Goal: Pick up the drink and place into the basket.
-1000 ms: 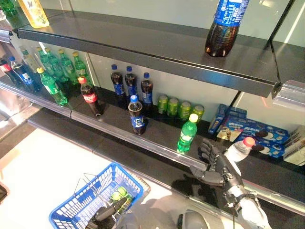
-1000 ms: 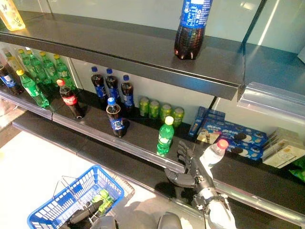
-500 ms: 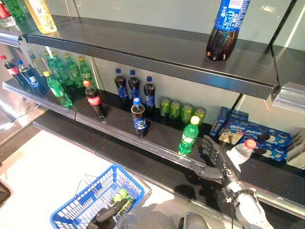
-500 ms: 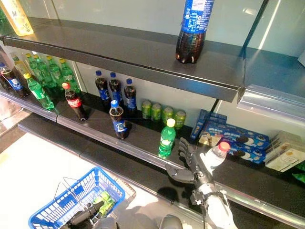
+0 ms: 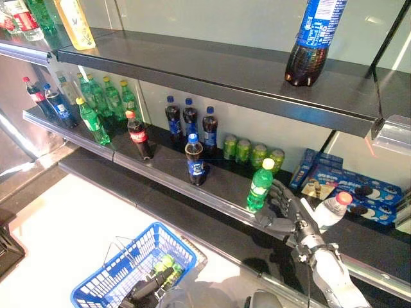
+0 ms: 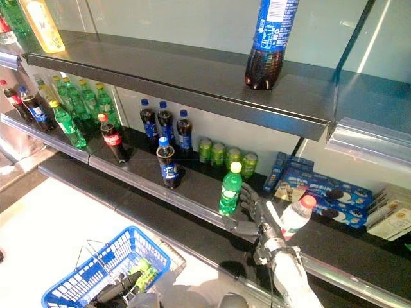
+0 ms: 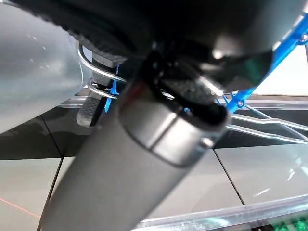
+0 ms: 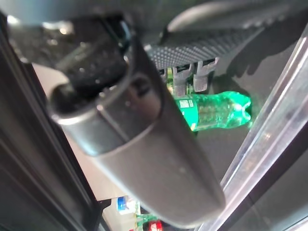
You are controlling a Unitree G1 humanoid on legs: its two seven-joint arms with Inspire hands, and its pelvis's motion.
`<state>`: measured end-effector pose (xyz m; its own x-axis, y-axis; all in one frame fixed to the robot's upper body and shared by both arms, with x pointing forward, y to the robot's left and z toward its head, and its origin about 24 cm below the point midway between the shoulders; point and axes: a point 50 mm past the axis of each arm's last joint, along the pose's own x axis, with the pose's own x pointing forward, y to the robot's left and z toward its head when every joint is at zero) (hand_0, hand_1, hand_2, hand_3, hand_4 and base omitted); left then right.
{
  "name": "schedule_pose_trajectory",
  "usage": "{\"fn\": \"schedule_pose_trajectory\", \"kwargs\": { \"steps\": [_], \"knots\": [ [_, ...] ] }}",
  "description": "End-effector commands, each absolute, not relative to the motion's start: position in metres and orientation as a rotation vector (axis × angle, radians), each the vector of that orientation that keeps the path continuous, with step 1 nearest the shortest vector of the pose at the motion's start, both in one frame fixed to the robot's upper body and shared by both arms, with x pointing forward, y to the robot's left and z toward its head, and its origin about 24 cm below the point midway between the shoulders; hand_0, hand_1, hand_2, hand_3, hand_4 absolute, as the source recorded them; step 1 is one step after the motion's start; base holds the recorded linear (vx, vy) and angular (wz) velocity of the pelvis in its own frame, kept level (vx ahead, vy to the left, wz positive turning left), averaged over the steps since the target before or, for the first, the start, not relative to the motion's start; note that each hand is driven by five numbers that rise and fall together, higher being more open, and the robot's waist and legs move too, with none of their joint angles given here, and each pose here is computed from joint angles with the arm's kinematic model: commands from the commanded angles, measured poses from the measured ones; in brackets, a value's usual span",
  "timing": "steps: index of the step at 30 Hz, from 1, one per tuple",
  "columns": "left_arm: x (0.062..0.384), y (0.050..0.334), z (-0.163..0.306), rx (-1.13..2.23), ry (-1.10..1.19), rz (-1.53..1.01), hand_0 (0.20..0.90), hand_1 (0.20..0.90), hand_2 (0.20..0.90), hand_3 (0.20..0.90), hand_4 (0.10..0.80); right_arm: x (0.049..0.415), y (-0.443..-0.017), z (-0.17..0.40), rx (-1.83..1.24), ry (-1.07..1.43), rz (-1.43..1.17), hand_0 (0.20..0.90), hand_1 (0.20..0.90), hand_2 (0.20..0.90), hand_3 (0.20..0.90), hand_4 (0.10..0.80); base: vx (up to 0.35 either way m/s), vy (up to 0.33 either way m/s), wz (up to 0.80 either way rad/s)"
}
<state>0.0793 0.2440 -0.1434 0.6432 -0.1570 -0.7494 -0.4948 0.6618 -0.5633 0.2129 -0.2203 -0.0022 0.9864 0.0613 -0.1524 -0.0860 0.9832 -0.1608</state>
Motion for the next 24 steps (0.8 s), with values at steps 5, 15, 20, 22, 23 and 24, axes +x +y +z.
{"fn": "schedule_pose_trajectory", "kwargs": {
  "steps": [5,15,20,22,23,24],
  "knots": [
    [0.040,0.209,-0.151,-0.843,1.091,-0.042,0.300,0.300,0.300,0.200,0.100,0.264,-0.218,0.044,-0.120,-0.084,-0.015,0.900,0.900,0.900,0.900,0.800,0.033,0.006,0.11],
    [0.039,0.209,-0.152,-0.828,1.118,-0.061,0.300,0.300,0.300,0.200,0.100,0.284,-0.226,0.047,-0.155,-0.064,-0.106,0.900,0.900,0.900,0.900,0.800,0.005,0.001,0.01],
    [0.041,0.208,-0.152,-0.823,1.128,-0.072,0.300,0.300,0.300,0.200,0.100,0.294,-0.225,0.051,-0.149,-0.063,-0.119,0.900,0.900,0.900,0.900,0.800,0.000,0.000,0.00],
    [0.040,0.208,-0.152,-0.822,1.131,-0.074,0.300,0.300,0.300,0.200,0.100,0.297,-0.225,0.053,-0.139,-0.063,-0.118,0.900,0.900,0.900,0.900,0.800,0.017,0.010,0.04],
    [0.040,0.208,-0.152,-0.822,1.134,-0.075,0.300,0.300,0.300,0.200,0.100,0.299,-0.225,0.053,-0.129,-0.062,-0.117,0.900,0.900,0.900,0.900,0.800,0.019,0.017,0.06],
    [0.040,0.209,-0.152,-0.821,1.135,-0.076,0.300,0.300,0.300,0.200,0.100,0.300,-0.224,0.054,-0.122,-0.062,-0.116,0.900,0.900,0.900,0.900,0.800,0.015,0.014,0.08]
  ]
}}
